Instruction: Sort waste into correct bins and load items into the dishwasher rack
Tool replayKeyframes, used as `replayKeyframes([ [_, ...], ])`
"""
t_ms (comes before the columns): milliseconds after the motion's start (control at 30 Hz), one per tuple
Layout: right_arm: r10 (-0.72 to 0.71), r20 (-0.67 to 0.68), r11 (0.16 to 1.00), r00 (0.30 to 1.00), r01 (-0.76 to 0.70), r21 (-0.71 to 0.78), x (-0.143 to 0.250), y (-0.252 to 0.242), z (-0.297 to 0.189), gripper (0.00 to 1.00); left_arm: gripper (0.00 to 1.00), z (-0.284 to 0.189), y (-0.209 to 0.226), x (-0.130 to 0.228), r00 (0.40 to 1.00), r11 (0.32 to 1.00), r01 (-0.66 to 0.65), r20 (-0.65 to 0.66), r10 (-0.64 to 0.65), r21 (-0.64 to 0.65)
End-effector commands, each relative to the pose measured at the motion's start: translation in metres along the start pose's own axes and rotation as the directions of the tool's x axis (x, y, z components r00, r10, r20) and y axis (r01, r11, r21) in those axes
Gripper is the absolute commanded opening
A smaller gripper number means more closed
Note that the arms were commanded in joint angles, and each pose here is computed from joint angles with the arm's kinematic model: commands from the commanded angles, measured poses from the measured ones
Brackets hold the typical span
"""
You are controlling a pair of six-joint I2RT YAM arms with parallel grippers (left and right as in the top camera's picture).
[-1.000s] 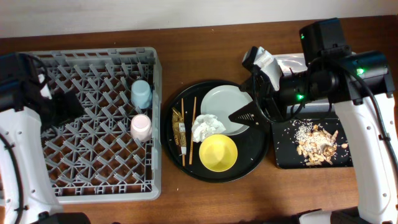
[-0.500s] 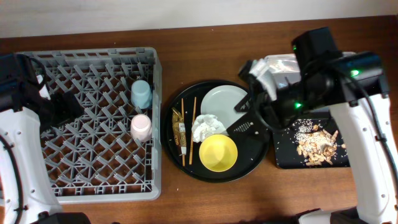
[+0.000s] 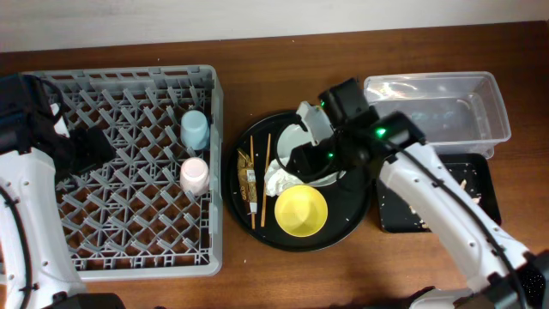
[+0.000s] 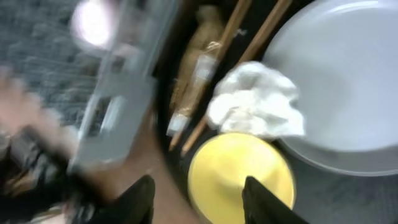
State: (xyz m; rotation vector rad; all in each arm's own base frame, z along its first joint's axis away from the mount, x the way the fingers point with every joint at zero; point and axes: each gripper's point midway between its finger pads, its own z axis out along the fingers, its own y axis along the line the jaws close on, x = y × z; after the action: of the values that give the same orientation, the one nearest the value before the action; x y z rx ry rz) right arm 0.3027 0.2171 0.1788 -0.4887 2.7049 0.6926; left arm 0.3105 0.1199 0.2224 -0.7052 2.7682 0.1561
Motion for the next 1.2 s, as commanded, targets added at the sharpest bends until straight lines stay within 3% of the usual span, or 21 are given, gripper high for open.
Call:
replayKeyframes([
  [0,0.205,0.058,0.97,0.977,-0.211,0.125,0.009,-0.027,0.029,0.57,1.0,-0.005,0.003,-0.004,1.0,1.0,0.017,0.021,-0.016,-0.007],
  [67,0.209,0.097,0.961,0.973,-0.223,0.166,0.01,-0.034,0.041,0.73,1.0,-0.005,0.003,-0.004,1.0,1.0,0.017,0.021,-0.016,-0.007],
  [233,0.156,0.187,0.93,0.97,-0.208,0.304,0.002,-0.044,0.062,0.85,1.0,-0.005,0.003,-0.004,1.0,1.0,0.017,0.021,-0.016,-0.007],
  [633,0.165,0.116,0.912,0.979,-0.197,0.36,0.011,-0.067,0.136,0.84,1.0,-0.005,0.003,-0.004,1.0,1.0,0.017,0.021,-0.016,-0.007],
  [800,0.167,0.101,0.908,0.981,-0.192,0.373,0.015,-0.07,0.14,0.64,1.0,-0.005,0.003,-0.004,1.0,1.0,0.017,0.021,-0.016,-0.007],
  [867,0.166,0.103,0.907,0.981,-0.193,0.375,0.015,-0.07,0.14,0.46,1.0,-0.005,0.003,-0.004,1.0,1.0,0.017,0.021,-0.016,-0.007],
  [967,0.174,0.107,0.906,0.979,-0.202,0.371,0.007,-0.068,0.131,0.04,1.0,-0.005,0.003,-0.004,1.0,1.0,0.017,0.021,-0.016,-0.007],
  [1167,0.158,0.223,0.911,0.962,-0.229,0.343,-0.058,-0.048,0.039,0.04,1.0,-0.005,0.003,-0.004,1.0,1.0,0.017,0.021,-0.016,-0.007],
])
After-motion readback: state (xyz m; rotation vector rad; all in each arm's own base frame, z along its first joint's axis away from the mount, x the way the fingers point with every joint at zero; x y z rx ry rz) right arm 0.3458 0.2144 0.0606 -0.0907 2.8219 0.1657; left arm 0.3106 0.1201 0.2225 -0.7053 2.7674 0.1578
